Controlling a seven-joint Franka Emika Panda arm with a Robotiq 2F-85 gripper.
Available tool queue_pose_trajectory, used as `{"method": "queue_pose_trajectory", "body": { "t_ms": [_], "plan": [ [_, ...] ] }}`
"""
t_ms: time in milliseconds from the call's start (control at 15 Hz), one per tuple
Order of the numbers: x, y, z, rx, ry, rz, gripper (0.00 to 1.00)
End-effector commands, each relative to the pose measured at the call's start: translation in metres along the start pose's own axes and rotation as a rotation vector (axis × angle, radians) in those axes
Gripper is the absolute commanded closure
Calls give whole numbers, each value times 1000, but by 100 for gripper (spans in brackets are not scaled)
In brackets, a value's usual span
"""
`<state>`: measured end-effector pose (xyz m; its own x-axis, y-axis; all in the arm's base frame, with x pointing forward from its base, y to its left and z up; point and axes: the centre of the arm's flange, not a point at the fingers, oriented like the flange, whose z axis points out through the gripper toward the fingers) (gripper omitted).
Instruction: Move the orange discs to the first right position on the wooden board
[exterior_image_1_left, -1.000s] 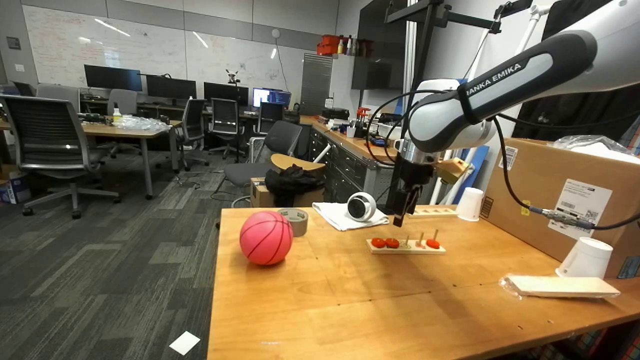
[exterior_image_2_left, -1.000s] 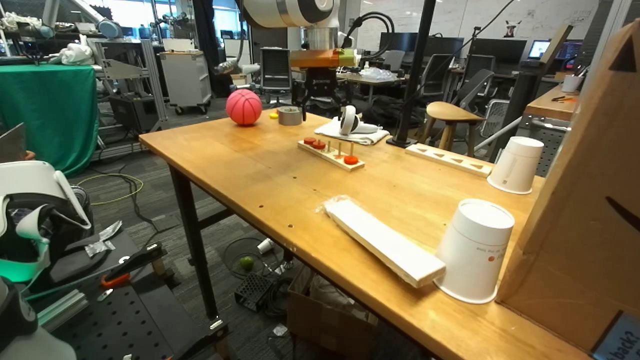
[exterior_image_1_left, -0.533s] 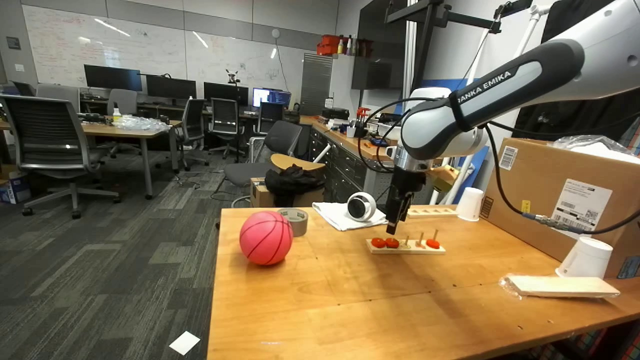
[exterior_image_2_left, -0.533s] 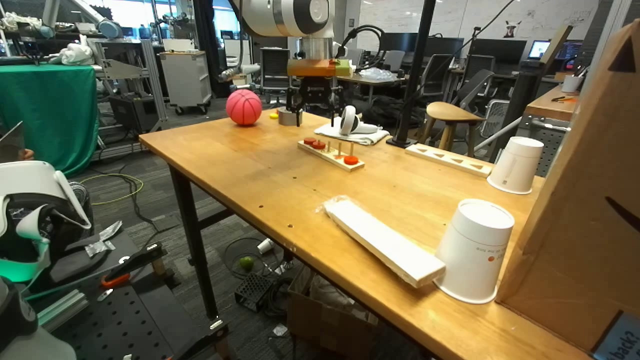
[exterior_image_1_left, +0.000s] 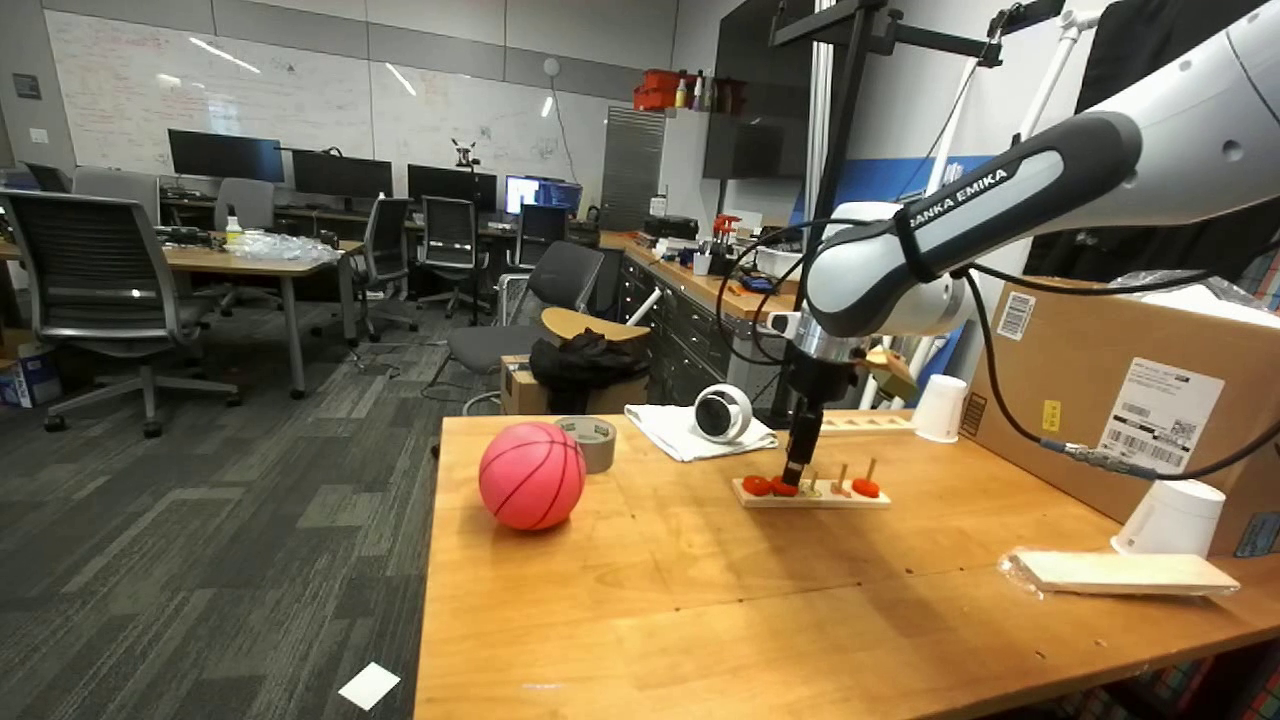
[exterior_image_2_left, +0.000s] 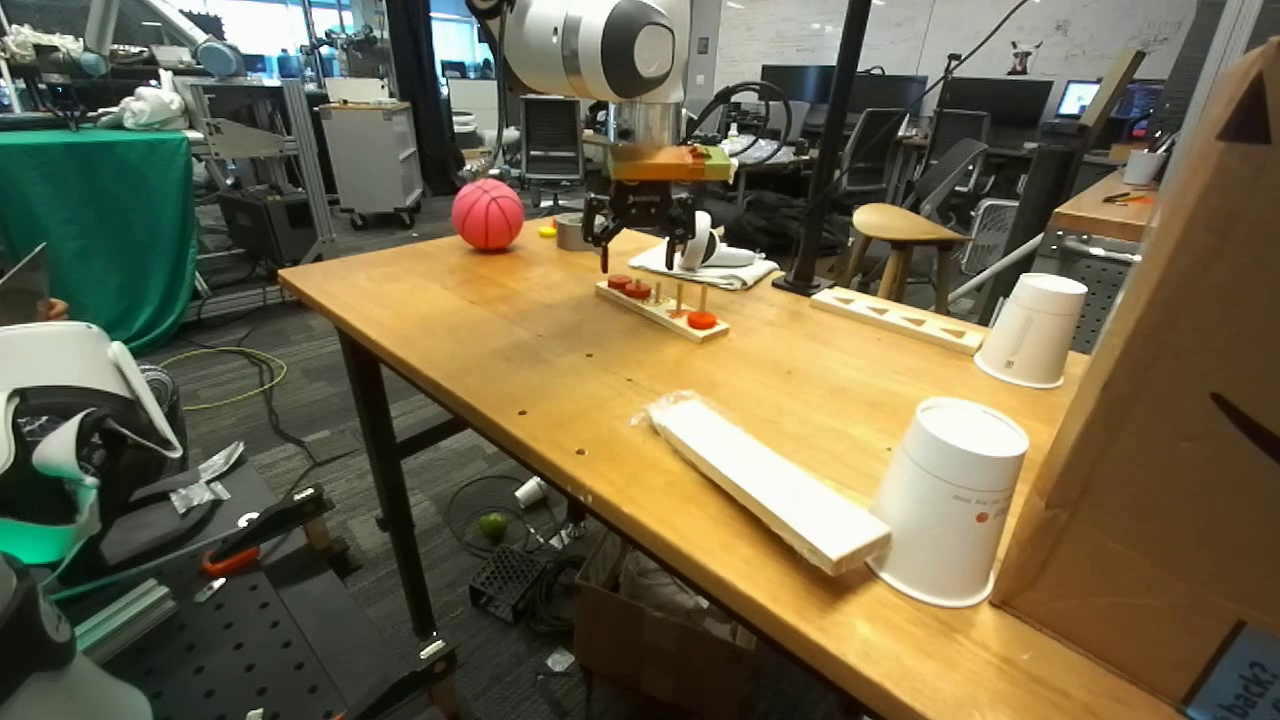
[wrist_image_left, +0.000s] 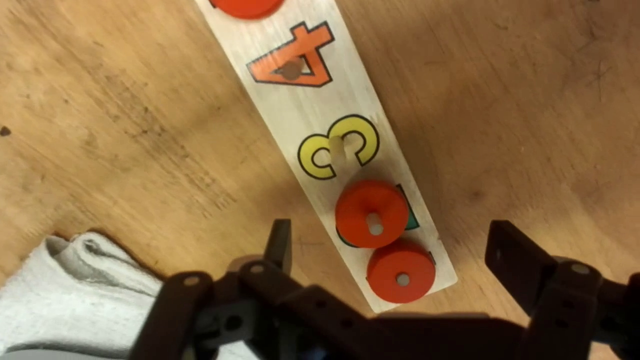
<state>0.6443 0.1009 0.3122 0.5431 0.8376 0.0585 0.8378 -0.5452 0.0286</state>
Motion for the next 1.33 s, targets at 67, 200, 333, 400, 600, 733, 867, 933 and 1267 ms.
{"method": "queue_pose_trajectory", "body": {
  "t_ms": [67,200,333,400,600,733,867,933,1267],
  "plan": [
    [7,-1,3,32,27,-101,0],
    [11,-4,7,35,21,-131,0],
    [13,-6,10,29,12,-153,0],
    [13,-5,10,27,7,-161,0],
    [11,-3,13,10,-22,-182,0],
    [9,-1,15,2,-41,-188,0],
    [6,1,16,-3,-53,-193,0],
    [6,1,18,-7,-58,-194,0],
    [9,1,19,-11,-64,-203,0]
  ]
}}
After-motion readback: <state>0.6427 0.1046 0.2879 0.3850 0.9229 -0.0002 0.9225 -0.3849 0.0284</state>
